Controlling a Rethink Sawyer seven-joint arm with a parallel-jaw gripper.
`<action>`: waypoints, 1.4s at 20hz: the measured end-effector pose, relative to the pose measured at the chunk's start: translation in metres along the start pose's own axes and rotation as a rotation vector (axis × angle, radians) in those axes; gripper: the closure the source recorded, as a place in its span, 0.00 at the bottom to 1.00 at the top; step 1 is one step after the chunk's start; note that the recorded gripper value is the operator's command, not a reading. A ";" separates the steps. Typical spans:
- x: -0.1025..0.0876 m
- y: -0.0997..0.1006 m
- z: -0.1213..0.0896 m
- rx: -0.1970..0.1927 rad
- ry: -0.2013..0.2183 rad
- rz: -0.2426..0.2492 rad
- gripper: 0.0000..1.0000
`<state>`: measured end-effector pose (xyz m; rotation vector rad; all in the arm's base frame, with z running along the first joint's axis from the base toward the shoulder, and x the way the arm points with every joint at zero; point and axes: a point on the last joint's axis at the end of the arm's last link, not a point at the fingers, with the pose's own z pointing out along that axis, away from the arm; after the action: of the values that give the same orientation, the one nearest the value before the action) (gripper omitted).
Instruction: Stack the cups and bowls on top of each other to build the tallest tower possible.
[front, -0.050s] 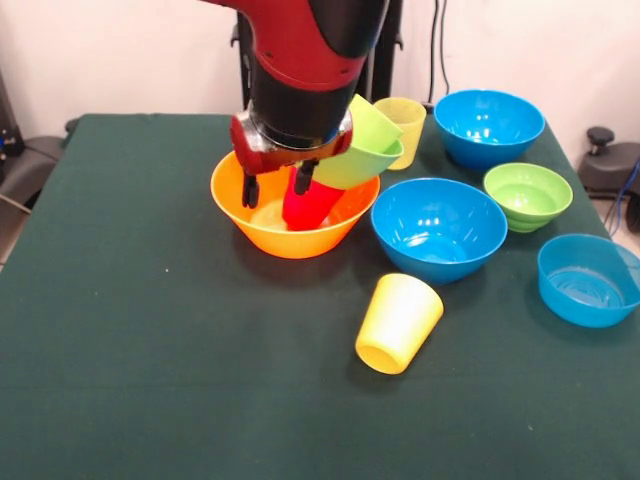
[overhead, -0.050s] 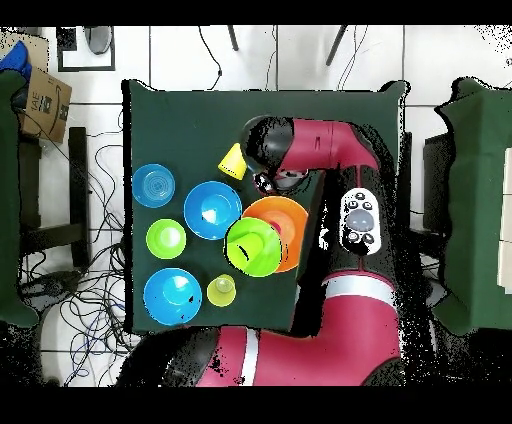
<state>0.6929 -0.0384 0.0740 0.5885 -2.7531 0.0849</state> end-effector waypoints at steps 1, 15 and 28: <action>-0.001 0.002 0.000 -0.010 0.000 -0.003 0.00; 0.030 -0.002 -0.031 -0.286 0.218 -0.006 0.00; 0.033 -0.003 -0.066 -0.319 0.181 -0.027 0.00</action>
<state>0.6852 -0.0461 0.1471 0.5021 -2.5104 -0.2875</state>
